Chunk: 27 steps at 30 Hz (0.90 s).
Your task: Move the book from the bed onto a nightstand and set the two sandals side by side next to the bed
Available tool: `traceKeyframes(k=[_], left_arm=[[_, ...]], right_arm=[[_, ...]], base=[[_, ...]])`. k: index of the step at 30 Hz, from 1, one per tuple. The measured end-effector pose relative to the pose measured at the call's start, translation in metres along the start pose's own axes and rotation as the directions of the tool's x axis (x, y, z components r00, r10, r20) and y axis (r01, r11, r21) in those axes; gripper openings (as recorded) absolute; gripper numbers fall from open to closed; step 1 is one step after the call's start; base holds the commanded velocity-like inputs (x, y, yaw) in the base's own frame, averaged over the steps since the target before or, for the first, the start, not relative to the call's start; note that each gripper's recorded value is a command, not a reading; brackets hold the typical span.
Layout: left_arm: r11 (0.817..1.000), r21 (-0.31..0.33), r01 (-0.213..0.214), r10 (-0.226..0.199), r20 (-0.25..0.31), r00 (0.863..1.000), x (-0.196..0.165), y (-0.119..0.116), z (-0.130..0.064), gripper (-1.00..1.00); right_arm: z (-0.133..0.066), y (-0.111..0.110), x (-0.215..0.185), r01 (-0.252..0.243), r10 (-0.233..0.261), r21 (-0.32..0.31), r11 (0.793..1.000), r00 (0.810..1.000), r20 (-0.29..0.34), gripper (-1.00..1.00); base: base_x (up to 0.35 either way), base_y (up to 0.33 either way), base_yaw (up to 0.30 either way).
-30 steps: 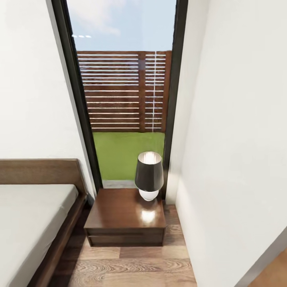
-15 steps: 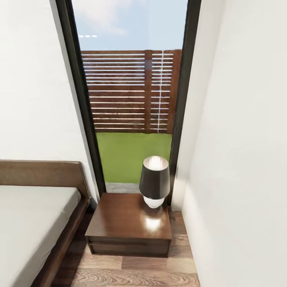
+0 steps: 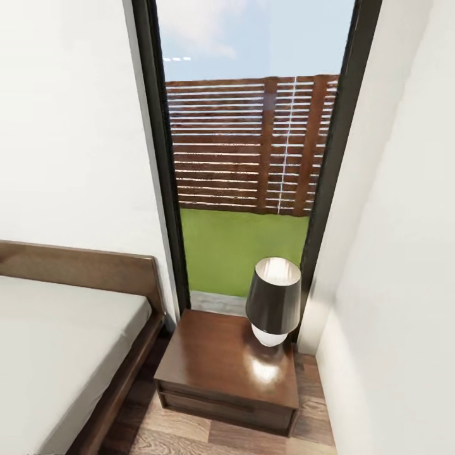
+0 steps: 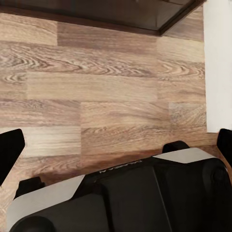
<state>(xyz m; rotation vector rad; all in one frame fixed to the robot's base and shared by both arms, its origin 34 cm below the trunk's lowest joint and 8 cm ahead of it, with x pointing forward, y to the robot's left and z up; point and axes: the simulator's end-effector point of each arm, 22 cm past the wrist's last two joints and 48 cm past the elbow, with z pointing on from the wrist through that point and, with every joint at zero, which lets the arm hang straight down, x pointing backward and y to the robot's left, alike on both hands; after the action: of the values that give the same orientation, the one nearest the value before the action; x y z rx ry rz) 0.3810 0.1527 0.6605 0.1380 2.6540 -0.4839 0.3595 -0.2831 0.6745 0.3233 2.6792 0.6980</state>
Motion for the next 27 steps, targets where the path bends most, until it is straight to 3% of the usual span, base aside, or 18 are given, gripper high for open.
traceKeyframes(k=[17,27], left_arm=[[1.0,0.0,0.0,0.0,0.0,1.0,0.0,0.0,0.0002,1.0],[1.0,0.013,0.002,-0.002,0.001,1.0,-0.0005,-0.0097,0.0023,1.0]], right_arm=[[0.0002,-0.0004,-0.0001,0.0,0.0,0.002,1.0,1.0,0.0,1.0],[0.0,-0.0004,-0.0001,0.0,0.0,0.002,1.0,1.0,0.0,1.0]], base=[[0.027,-0.004,0.293],[0.178,-0.16,0.293]])
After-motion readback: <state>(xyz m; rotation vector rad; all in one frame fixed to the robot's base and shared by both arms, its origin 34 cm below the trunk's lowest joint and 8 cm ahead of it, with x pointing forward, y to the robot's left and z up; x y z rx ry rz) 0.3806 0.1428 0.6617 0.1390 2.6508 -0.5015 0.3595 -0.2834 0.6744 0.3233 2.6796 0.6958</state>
